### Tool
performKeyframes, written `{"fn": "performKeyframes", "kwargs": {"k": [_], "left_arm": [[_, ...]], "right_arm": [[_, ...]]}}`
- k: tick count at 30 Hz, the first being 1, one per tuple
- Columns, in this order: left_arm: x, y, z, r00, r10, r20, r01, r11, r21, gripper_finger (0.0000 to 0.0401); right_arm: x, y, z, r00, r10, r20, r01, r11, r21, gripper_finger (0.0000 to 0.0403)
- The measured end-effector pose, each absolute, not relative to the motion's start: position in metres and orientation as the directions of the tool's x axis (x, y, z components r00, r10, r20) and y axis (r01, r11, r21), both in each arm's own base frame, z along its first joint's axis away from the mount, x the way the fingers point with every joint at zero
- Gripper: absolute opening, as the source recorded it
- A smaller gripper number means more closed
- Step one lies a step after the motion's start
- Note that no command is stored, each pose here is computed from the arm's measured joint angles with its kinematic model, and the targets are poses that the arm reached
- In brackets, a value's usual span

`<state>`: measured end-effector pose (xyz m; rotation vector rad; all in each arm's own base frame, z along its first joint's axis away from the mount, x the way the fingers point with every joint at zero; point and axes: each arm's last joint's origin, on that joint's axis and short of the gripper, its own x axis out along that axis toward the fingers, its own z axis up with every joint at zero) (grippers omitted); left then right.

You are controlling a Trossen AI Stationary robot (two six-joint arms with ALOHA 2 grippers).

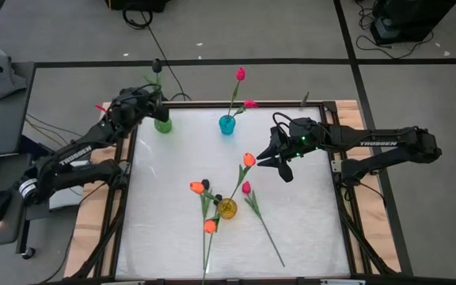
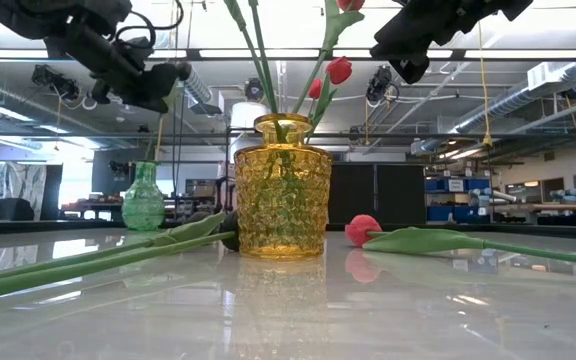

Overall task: Sort flowers into vase by color
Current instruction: Put the right black flower into the green vase

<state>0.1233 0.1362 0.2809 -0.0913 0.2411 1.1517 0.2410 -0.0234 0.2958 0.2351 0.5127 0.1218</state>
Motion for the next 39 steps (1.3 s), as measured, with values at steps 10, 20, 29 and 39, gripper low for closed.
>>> {"fn": "performKeyframes", "kwargs": {"k": [10, 20, 29, 39], "left_arm": [[0.1250, 0.1389, 0.2780, 0.358, 0.900, -0.249, -0.923, 0.381, 0.048, 0.0016], [0.1250, 0.1389, 0.2780, 0.358, 0.900, -0.249, -0.920, 0.386, 0.073, 0.0016], [0.1250, 0.1389, 0.2780, 0.358, 0.900, -0.249, -0.919, 0.387, 0.074, 0.0031], [0.1249, 0.1388, 0.2780, 0.358, 0.900, -0.249, -0.919, 0.386, 0.075, 0.0064]], "right_arm": [[0.2410, -0.0234, 0.2958, 0.865, 0.174, -0.471, -0.058, 0.966, 0.250, 0.0117], [0.2410, -0.0234, 0.2958, 0.865, 0.174, -0.471, -0.058, 0.966, 0.250, 0.0117], [0.2411, -0.0234, 0.2959, 0.865, 0.174, -0.471, -0.058, 0.966, 0.250, 0.0117], [0.2410, -0.0234, 0.2959, 0.865, 0.174, -0.471, -0.058, 0.966, 0.251, 0.0117]]}}
